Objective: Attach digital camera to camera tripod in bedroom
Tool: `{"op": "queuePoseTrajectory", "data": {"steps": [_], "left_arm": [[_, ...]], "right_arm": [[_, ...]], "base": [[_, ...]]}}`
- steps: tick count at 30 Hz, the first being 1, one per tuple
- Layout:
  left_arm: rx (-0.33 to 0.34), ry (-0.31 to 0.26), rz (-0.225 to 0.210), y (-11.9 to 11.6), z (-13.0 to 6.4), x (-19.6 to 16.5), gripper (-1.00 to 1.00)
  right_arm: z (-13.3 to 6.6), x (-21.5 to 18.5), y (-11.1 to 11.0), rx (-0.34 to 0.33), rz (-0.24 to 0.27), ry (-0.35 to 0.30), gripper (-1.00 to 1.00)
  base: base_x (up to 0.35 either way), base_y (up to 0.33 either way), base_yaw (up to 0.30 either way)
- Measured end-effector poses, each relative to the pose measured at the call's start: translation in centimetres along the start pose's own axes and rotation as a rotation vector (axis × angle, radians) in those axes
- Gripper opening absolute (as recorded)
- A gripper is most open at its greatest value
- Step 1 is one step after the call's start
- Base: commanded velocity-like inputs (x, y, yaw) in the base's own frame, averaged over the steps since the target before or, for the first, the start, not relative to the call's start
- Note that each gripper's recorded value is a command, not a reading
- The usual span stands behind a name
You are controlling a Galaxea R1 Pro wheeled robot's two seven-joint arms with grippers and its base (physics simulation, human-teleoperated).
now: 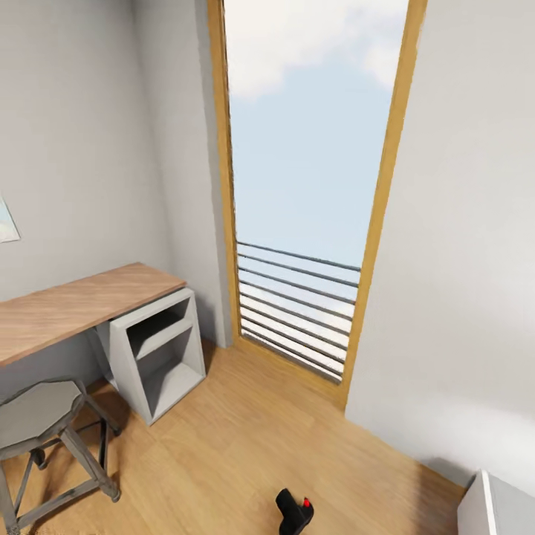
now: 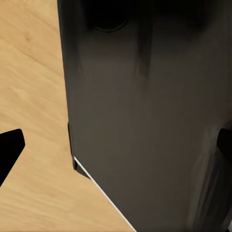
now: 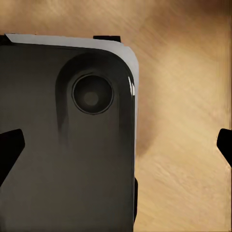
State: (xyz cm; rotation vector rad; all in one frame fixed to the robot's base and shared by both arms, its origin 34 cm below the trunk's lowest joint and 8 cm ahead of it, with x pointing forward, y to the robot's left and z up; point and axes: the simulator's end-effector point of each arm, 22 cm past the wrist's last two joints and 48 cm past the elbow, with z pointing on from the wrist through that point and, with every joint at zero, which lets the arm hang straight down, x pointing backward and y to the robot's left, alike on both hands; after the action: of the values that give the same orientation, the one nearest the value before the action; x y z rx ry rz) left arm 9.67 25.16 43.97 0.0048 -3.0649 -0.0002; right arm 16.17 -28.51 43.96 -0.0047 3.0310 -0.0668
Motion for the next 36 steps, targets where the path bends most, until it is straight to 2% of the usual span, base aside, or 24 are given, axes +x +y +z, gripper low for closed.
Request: {"op": "queuePoseTrajectory", "data": {"steps": [12,23,36], "left_arm": [[-0.001,0.000,0.000,0.07,0.01,-0.03,1.00],[-0.001,-0.001,0.000,0.07,0.01,-0.03,1.00],[-0.002,-0.002,-0.001,0.14,0.01,-0.06,1.00]], "right_arm": [[0.01,0.00,0.01,0.000,-0.001,0.000,1.00],[0.01,0.01,0.00,0.000,0.000,0.001,1.00],[0.04,-0.37,0.01,0.000,-0.007,-0.008,1.00]], "base": [[0.070,-0.085,0.229],[0.016,-0.200,0.027],[0.003,-0.031,0.001]]}}
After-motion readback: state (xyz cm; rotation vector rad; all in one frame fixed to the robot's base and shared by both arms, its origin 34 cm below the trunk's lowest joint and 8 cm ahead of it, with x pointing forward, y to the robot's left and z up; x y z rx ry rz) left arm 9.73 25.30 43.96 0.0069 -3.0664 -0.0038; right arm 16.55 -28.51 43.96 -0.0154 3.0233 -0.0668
